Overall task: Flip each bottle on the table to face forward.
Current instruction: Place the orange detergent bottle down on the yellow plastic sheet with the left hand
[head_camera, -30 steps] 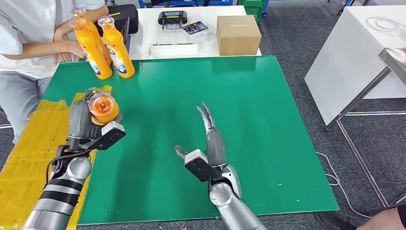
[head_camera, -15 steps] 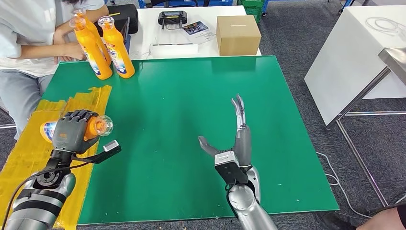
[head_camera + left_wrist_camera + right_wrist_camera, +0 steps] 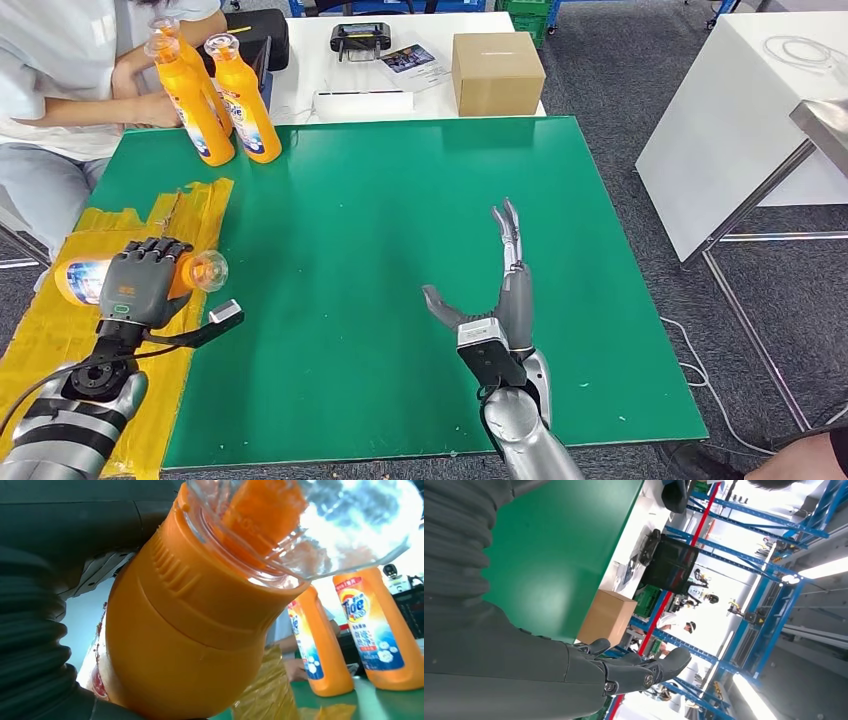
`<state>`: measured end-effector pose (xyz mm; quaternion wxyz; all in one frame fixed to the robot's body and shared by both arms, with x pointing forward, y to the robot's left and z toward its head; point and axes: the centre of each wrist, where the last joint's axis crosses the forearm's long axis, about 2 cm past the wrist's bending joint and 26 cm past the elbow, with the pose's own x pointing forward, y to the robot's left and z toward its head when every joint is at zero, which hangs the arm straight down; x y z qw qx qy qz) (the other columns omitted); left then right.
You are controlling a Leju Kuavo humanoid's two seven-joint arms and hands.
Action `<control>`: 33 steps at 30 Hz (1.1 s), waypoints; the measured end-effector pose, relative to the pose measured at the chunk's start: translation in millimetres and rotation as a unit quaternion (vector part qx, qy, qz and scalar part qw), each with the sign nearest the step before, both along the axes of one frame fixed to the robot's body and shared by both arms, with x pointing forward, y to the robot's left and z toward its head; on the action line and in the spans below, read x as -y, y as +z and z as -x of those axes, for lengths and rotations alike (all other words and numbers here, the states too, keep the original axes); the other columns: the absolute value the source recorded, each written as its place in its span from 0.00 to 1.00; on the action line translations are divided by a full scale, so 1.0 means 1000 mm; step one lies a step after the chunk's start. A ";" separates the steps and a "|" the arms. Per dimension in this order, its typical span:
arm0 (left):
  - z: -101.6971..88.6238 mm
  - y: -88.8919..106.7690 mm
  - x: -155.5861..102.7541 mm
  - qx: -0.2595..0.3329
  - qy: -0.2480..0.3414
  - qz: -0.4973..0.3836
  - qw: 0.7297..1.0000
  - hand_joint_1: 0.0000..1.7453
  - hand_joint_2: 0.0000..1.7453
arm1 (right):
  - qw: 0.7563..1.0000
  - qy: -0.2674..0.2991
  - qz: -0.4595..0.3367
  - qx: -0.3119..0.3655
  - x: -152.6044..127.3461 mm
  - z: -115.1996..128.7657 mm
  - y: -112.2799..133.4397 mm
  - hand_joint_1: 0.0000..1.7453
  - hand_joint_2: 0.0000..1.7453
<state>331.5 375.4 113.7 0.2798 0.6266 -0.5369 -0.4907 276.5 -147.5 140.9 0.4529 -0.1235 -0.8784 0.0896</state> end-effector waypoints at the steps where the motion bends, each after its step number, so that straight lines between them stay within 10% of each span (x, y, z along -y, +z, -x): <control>1: 0.001 -0.002 0.000 -0.002 -0.001 -0.001 1.000 1.00 1.00 | 1.000 0.000 0.000 0.000 0.000 0.000 0.000 0.00 1.00; 29: 0.003 -0.057 0.021 -0.121 -0.060 -0.050 0.990 1.00 1.00 | 0.999 0.039 0.015 -0.013 -0.011 -0.003 -0.002 0.00 1.00; 30: 0.002 -0.058 0.021 -0.123 -0.060 -0.050 0.989 0.91 1.00 | 0.999 0.040 0.016 -0.014 -0.012 -0.003 -0.003 0.00 1.00; 33: 0.001 -0.058 0.021 -0.126 -0.058 -0.050 0.989 0.17 1.00 | 0.999 0.042 0.018 -0.016 -0.013 -0.003 -0.004 0.00 1.00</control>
